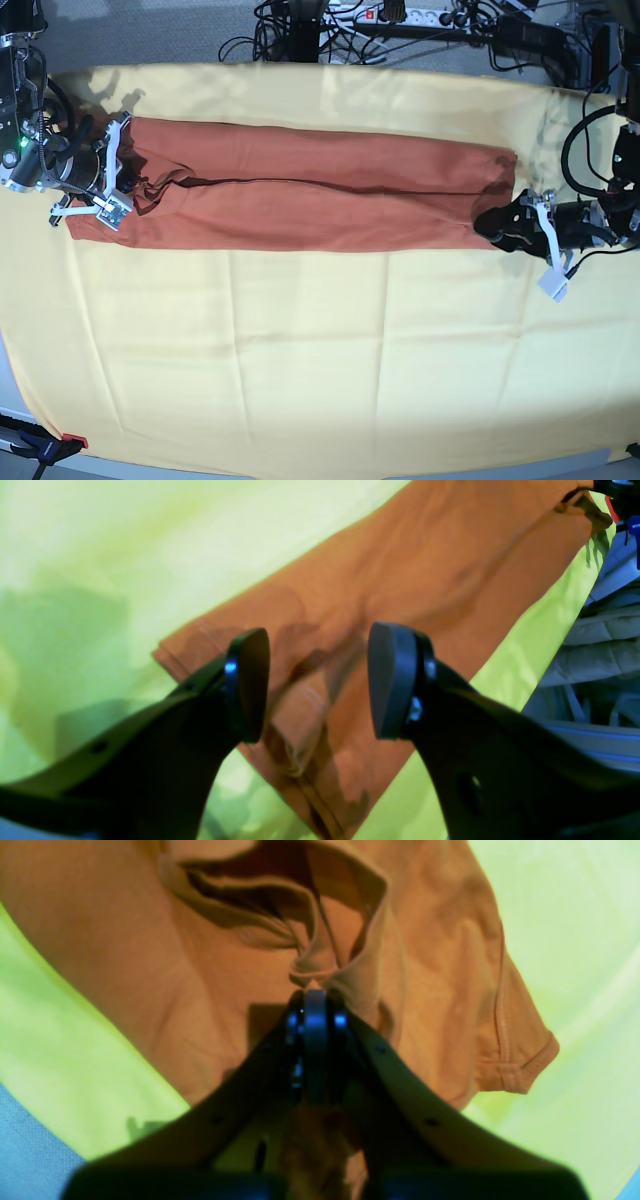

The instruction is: Fold the T-shirt properly

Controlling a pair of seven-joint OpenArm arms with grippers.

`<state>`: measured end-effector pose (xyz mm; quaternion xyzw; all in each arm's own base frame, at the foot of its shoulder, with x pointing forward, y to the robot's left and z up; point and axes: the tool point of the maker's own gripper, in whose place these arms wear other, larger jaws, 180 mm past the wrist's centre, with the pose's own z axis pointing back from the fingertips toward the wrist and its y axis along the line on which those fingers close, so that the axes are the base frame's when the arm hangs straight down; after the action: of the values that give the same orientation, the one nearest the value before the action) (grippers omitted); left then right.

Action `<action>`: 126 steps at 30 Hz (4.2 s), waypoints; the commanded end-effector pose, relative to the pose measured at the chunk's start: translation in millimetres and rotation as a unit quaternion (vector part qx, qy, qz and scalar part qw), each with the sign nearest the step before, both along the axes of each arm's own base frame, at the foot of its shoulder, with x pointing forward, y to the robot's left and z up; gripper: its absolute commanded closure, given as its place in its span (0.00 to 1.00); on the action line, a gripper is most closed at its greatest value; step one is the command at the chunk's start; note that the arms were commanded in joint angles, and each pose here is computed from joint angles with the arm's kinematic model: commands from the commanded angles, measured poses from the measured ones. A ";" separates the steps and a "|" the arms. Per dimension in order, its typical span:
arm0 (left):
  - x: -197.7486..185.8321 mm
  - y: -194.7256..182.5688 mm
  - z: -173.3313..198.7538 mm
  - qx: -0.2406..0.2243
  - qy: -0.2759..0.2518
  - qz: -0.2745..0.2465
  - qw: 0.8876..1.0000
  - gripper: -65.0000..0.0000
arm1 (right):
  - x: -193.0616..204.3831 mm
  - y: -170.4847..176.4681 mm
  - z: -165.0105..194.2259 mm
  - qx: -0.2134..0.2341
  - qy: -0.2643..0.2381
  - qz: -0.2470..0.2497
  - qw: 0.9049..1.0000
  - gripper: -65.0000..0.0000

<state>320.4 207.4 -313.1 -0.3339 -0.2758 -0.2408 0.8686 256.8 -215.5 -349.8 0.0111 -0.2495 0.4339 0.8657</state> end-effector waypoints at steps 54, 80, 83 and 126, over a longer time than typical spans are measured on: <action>-13.0 131.1 49.7 0.054 -0.022 0.174 0.983 0.49 | 28.4 -26.2 -11.3 0.042 -0.048 -0.173 0.983 1.00; -29.8 15.9 -32.0 -0.102 0.043 0.159 0.981 0.49 | 31.2 -21.6 -8.2 0.057 -0.049 -0.172 0.982 1.00; -29.3 5.4 -34.8 -0.118 0.045 0.159 0.979 0.49 | 31.2 -21.6 -8.2 0.057 -0.049 -0.172 0.982 1.00; -17.6 -76.3 54.7 -0.190 -0.082 0.007 0.978 1.00 | 33.8 -17.5 -5.5 0.066 -0.059 -0.162 0.983 1.00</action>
<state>298.0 130.6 -273.4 -0.4678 -0.3693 -0.1947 0.7790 280.8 -228.0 -367.8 0.0120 -0.3066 0.2719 0.9121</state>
